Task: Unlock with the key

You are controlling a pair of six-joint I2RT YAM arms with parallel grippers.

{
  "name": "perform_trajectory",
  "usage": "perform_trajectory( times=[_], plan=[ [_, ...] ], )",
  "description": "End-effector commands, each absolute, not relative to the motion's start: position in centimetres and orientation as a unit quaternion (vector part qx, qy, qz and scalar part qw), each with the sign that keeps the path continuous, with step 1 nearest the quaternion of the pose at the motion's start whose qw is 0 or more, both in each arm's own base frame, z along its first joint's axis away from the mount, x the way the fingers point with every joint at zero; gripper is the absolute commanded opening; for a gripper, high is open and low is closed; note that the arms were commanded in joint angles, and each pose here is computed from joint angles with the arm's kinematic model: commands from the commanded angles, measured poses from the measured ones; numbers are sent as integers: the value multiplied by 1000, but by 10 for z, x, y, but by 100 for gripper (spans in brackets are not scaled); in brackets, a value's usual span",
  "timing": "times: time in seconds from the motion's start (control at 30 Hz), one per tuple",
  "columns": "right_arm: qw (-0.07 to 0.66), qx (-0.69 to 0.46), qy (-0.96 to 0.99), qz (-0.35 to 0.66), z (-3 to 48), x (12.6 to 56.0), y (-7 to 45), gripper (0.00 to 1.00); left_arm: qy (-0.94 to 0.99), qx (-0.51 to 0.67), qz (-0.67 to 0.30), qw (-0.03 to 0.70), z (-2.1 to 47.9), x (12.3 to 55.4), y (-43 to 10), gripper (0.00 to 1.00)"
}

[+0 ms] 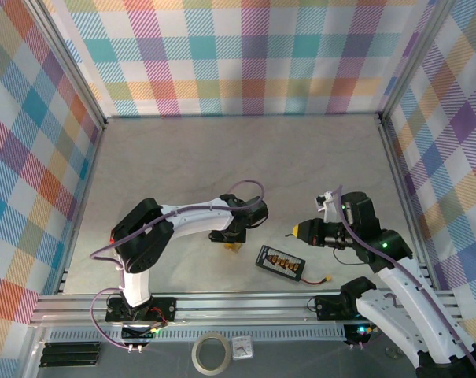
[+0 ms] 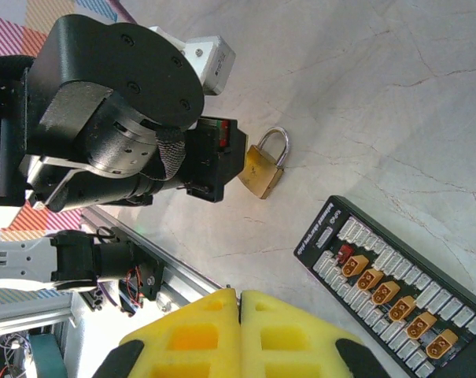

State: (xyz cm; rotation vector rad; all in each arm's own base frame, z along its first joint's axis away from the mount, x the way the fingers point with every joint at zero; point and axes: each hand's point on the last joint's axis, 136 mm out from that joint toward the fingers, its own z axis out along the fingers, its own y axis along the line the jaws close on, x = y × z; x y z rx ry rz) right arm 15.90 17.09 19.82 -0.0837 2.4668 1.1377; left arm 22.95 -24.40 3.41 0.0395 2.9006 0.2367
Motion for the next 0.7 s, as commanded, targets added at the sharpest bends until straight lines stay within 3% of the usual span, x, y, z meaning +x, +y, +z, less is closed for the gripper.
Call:
perform_trajectory(
  times=[0.0,0.2,0.33,0.43,0.67],
  plan=[
    [210,-33,888,408,195,158,170,0,991,1,66,119,51,225,-238,3],
    [209,-31,887,411,197,159,171,0,992,-3,31,125,62,221,-251,11],
    [209,-29,886,413,198,159,171,0,993,10,27,113,59,215,-257,41],
    [206,-28,886,415,198,158,171,0,994,21,34,104,53,213,-258,57],
    [204,-22,884,420,195,154,170,0,994,34,41,95,39,216,-264,63]
  ],
)
